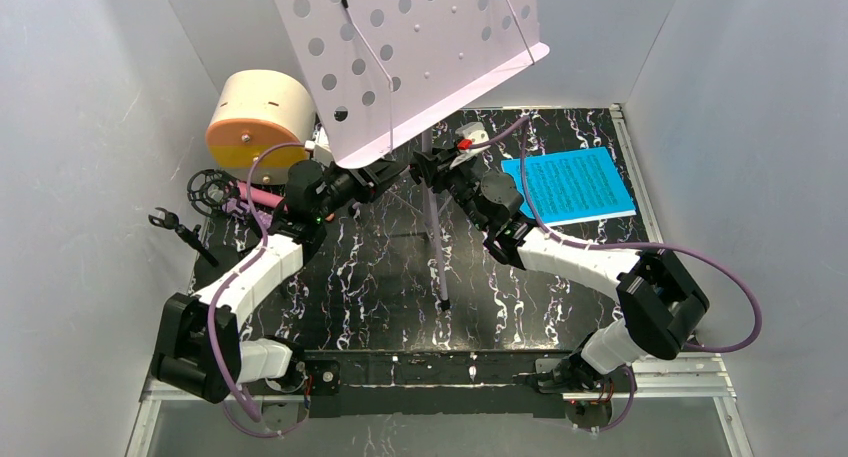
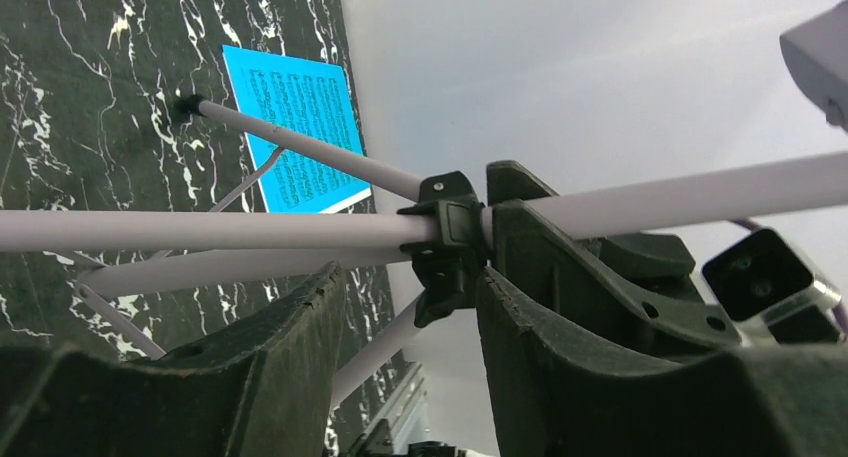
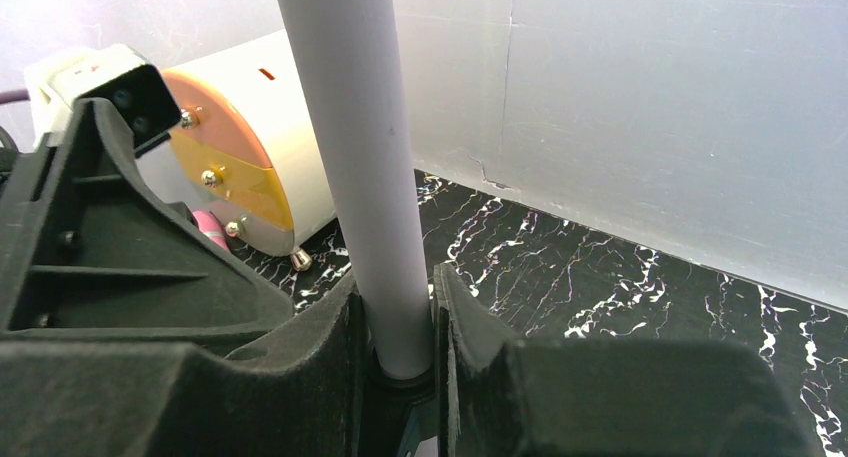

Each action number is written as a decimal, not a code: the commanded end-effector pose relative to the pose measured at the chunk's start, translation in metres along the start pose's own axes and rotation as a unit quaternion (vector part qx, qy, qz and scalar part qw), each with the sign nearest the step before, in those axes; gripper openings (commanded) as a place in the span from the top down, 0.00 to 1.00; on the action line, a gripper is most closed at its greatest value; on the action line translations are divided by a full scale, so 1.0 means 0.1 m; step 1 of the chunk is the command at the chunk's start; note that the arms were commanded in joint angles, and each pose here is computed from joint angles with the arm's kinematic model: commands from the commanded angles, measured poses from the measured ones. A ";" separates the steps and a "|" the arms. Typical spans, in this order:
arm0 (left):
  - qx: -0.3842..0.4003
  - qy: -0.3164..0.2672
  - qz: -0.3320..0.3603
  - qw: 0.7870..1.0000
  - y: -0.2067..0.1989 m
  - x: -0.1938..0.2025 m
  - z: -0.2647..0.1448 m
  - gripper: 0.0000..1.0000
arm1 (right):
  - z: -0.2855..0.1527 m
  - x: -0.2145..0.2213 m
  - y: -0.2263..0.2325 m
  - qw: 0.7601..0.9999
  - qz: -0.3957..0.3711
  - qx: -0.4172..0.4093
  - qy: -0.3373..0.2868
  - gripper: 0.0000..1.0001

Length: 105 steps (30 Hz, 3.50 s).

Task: Pack up the instrument practice props
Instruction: Unscrew the knob on the music stand.

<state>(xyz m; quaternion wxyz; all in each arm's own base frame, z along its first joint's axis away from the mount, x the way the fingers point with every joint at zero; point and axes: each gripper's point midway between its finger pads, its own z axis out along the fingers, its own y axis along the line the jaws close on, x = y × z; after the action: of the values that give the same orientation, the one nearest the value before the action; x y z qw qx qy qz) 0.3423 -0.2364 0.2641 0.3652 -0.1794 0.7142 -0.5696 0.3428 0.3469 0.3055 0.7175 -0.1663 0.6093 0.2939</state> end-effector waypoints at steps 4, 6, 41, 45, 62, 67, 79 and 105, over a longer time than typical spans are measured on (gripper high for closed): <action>0.048 0.013 0.066 0.997 -0.22 0.04 -0.07 0.51 | -0.11 0.36 0.01 0.997 0.044 0.013 0.056 0.99; 0.055 0.021 0.077 0.995 -0.23 0.10 -0.08 0.50 | -0.10 0.35 0.00 0.997 0.044 0.013 0.056 0.99; 0.059 -0.003 0.050 0.997 -0.12 0.18 0.12 0.80 | -0.15 0.38 0.00 0.997 0.040 0.010 0.060 0.99; 0.054 -0.007 0.036 0.998 -0.08 0.18 0.13 1.00 | -0.14 0.39 0.01 0.997 0.040 0.009 0.061 0.99; 0.025 -0.054 -0.244 0.968 -0.07 0.10 0.07 1.00 | -0.16 0.46 -0.01 0.994 0.079 0.024 0.072 0.99; -0.022 -0.090 -0.251 0.963 0.07 0.13 0.02 1.00 | -0.13 0.52 -0.07 0.991 0.091 0.052 0.086 0.99; 0.016 -0.047 0.089 0.995 -0.16 0.17 -0.13 0.37 | -0.13 0.43 -0.06 0.992 0.084 0.049 0.079 0.99; 0.138 -0.077 0.785 0.599 -0.36 0.10 -0.39 0.04 | -0.08 0.38 0.07 0.996 0.053 0.001 0.076 0.99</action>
<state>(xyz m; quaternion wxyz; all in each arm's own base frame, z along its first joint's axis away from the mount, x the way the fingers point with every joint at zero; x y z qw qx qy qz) 0.3016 -0.2197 0.2909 0.7166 0.3763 0.5498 -0.2063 0.3371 0.3522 0.3051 0.7048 -0.1640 0.6166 0.3100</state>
